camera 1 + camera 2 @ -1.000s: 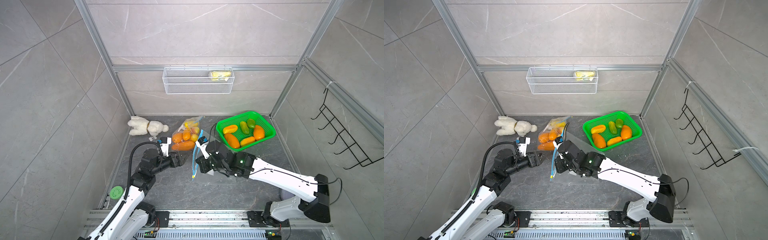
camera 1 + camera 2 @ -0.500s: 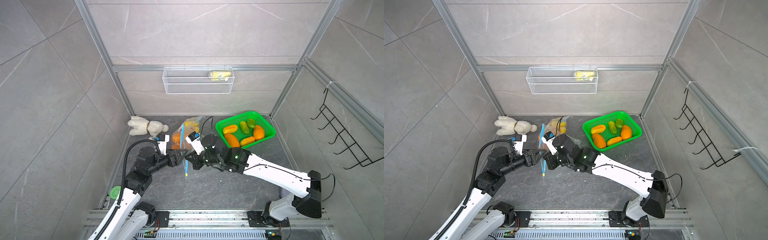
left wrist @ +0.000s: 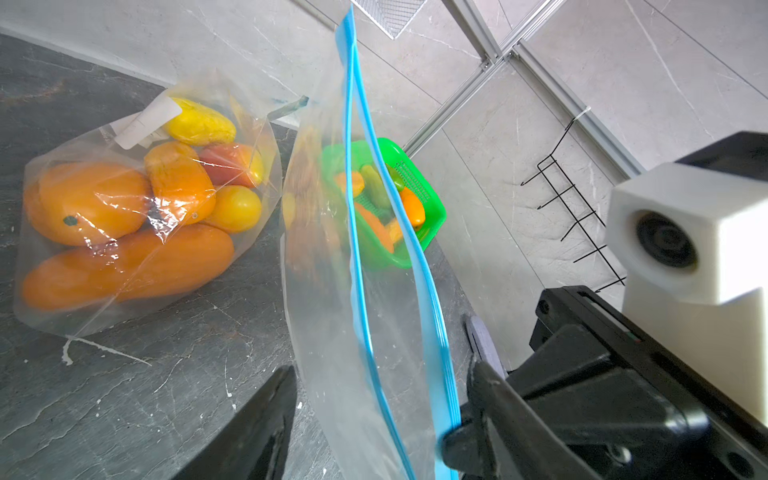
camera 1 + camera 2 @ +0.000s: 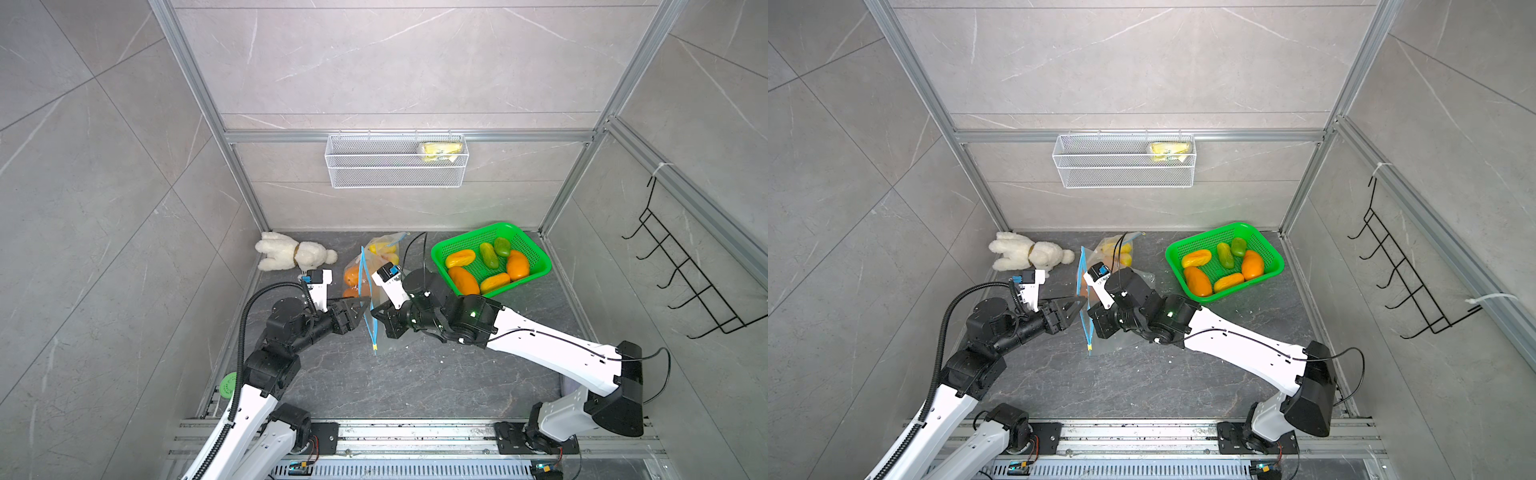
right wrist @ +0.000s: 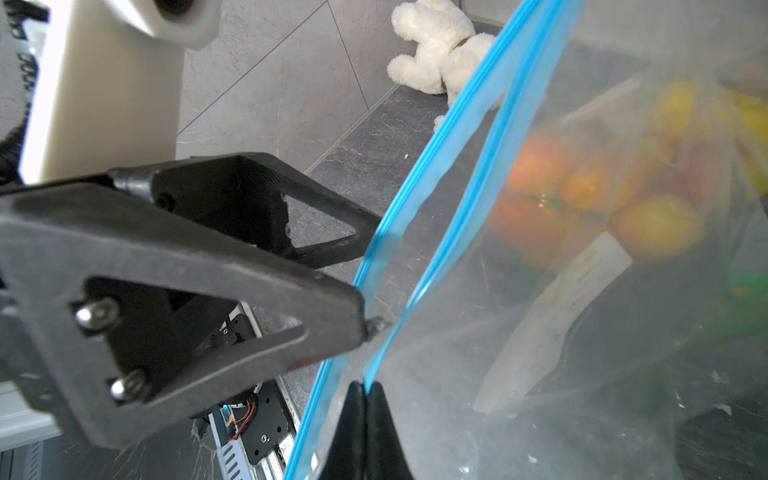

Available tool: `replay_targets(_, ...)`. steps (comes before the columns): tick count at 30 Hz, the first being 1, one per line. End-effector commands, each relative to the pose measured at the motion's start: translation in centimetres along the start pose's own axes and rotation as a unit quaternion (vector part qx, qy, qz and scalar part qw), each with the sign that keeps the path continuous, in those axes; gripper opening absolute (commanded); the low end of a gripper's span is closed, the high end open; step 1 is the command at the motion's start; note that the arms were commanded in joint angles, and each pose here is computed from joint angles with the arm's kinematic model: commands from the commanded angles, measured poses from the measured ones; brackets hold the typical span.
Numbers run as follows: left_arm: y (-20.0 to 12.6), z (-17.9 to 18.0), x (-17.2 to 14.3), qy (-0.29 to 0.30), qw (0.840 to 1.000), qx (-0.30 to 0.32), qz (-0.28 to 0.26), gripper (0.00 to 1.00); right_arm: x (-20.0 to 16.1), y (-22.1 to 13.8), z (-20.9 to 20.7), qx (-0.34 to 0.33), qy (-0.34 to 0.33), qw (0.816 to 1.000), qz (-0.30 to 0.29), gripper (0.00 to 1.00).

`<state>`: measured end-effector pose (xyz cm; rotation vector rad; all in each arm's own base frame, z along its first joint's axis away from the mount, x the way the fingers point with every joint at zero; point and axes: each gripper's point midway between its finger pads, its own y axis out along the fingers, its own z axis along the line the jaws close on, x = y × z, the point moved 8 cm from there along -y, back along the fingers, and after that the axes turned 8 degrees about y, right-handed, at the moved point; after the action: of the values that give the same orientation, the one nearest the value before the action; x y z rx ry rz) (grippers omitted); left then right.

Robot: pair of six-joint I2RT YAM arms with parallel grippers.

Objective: Place the mango in a zip-top bag and seal the zipper
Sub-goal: Pick up the zipper food storage bag at the center of the board.

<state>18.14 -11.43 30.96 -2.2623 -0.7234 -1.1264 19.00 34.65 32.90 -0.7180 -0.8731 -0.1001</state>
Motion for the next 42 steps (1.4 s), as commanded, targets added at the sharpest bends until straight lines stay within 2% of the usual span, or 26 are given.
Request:
replay_targets(1, -0.1, -0.1, 0.3, 0.001, 1.000, -0.005, -0.016, 0.69, 1.1, -1.4, 0.4, -0.003, -0.009, 1.000, -0.029, 0.00)
replay_targets(4, 0.2, 0.0, 0.2, -0.006, 1.000, -0.018, -0.022, 0.69, 1.2, -1.6, 0.5, -0.001, -0.011, 1.000, -0.030, 0.00)
replay_targets(9, 1.6, 0.7, 0.1, -0.014, 1.000, -0.008, 0.001, 0.55, 1.3, -1.8, 0.7, 0.009, -0.011, 0.999, -0.032, 0.00)
replay_targets(11, 2.0, 1.1, 0.1, -0.017, 1.000, 0.006, 0.010, 0.41, 1.3, -1.9, 0.6, 0.005, -0.010, 0.999, -0.035, 0.00)
replay_targets(12, 1.9, 1.1, 0.3, -0.017, 1.000, 0.016, 0.010, 0.32, 1.3, -2.0, 0.4, -0.003, -0.010, 0.999, -0.037, 0.00)
replay_targets(14, 1.2, 1.2, 1.1, -0.011, 0.998, 0.057, 0.003, 0.07, 1.3, -2.2, -0.2, -0.034, -0.007, 0.998, -0.044, 0.00)
replay_targets(15, 0.5, 1.1, 1.8, -0.004, 0.996, 0.083, -0.008, 0.00, 1.3, -2.4, -0.6, -0.053, -0.005, 0.997, -0.049, 0.00)
replay_targets(18, -1.9, 0.2, 4.2, 0.031, 0.987, 0.154, -0.029, 0.00, 1.7, -3.4, -1.2, -0.078, 0.005, 0.994, -0.075, 0.00)
replay_targets(20, -2.8, -1.1, 5.9, 0.055, 0.986, 0.156, -0.036, 0.00, 2.2, -3.6, -0.8, -0.059, 0.007, 0.994, -0.093, 0.00)
replay_targets(23, -2.4, -2.6, 7.6, 0.073, 0.989, 0.126, -0.017, 0.00, 2.8, -3.6, 0.0, -0.026, 0.012, 0.994, -0.106, 0.00)
replay_targets(26, -0.2, -2.7, 7.6, 0.076, 0.990, 0.117, 0.025, 0.00, 2.0, -3.2, -0.7, -0.037, 0.025, 0.993, -0.106, 0.00)
replay_targets(30, 4.1, -3.8, 5.1, 0.118, 0.981, 0.132, 0.082, 0.00, -0.4, -4.0, -3.8, -0.093, 0.054, 0.988, -0.109, 0.00)
replay_targets(32, 6.6, -5.2, 3.6, 0.132, 0.980, 0.111, 0.102, 0.00, -2.0, -5.1, -5.8, -0.120, 0.076, 0.983, -0.112, 0.00)
replay_targets(36, 11.8, -7.1, 1.0, 0.117, 0.983, 0.057, 0.130, 0.00, -5.4, -7.6, -10.0, -0.192, 0.115, 0.969, -0.103, 0.00)
replay_targets(41, 16.7, -7.2, -1.1, 0.090, 0.982, 0.047, 0.158, 0.00, -7.4, -10.3, -13.7, -0.265, 0.136, 0.952, -0.069, 0.00)
replay_targets(42, 17.4, -7.0, -1.3, 0.086, 0.982, 0.051, 0.163, 0.00, -7.3, -10.9, -14.0, -0.274, 0.136, 0.950, -0.068, 0.03)
